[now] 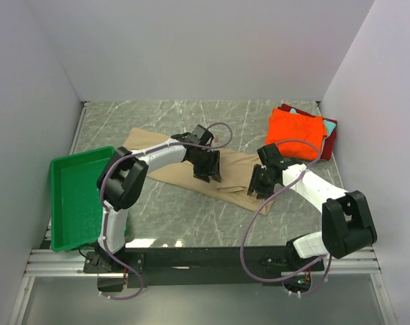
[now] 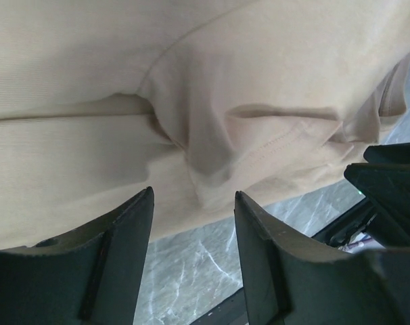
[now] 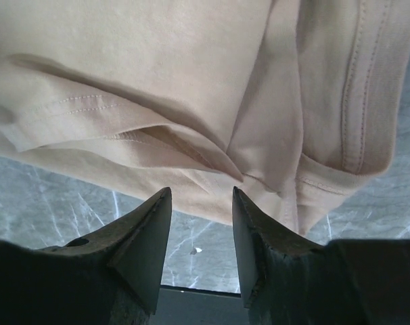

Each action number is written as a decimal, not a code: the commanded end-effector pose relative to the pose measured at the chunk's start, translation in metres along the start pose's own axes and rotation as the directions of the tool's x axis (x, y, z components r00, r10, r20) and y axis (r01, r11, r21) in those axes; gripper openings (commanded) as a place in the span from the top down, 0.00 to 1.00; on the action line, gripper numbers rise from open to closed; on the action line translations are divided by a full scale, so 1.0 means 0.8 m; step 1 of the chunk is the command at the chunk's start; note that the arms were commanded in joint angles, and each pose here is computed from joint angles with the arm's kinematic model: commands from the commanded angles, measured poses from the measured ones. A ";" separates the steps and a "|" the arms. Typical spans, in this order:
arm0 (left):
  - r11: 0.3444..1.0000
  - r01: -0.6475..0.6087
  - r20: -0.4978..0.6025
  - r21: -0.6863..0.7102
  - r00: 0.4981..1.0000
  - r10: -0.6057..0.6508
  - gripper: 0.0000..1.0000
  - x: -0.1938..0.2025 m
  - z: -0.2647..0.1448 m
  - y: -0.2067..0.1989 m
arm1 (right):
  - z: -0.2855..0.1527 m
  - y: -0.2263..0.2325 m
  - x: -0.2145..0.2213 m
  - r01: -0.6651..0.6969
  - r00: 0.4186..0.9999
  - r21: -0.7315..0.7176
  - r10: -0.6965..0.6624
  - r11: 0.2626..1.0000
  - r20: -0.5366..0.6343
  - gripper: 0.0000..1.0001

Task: Fold and stack the t-shirts
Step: Fold the tshirt

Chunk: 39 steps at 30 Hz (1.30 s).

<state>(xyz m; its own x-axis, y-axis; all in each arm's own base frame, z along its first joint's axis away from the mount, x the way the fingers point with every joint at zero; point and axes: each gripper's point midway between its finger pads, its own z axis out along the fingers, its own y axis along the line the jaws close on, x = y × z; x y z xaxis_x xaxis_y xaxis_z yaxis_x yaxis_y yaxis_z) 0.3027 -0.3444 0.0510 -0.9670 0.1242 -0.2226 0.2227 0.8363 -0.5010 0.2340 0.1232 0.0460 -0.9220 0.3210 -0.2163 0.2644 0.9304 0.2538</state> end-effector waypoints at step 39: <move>0.998 0.005 -0.002 -0.066 1.000 -0.005 1.00 0.010 -0.011 -0.004 | -0.029 -0.003 -0.017 -0.044 0.992 -0.041 0.049 0.998 0.113 0.53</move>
<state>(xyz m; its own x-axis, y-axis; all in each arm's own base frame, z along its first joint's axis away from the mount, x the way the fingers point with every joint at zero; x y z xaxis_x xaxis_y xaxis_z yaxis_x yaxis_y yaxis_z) 0.2812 -0.3493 0.0295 -0.9767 0.1529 -0.1505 0.2060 0.8645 -0.4584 0.2237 0.1125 0.0483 -0.8965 0.3719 -0.2407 0.3071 0.9134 0.2673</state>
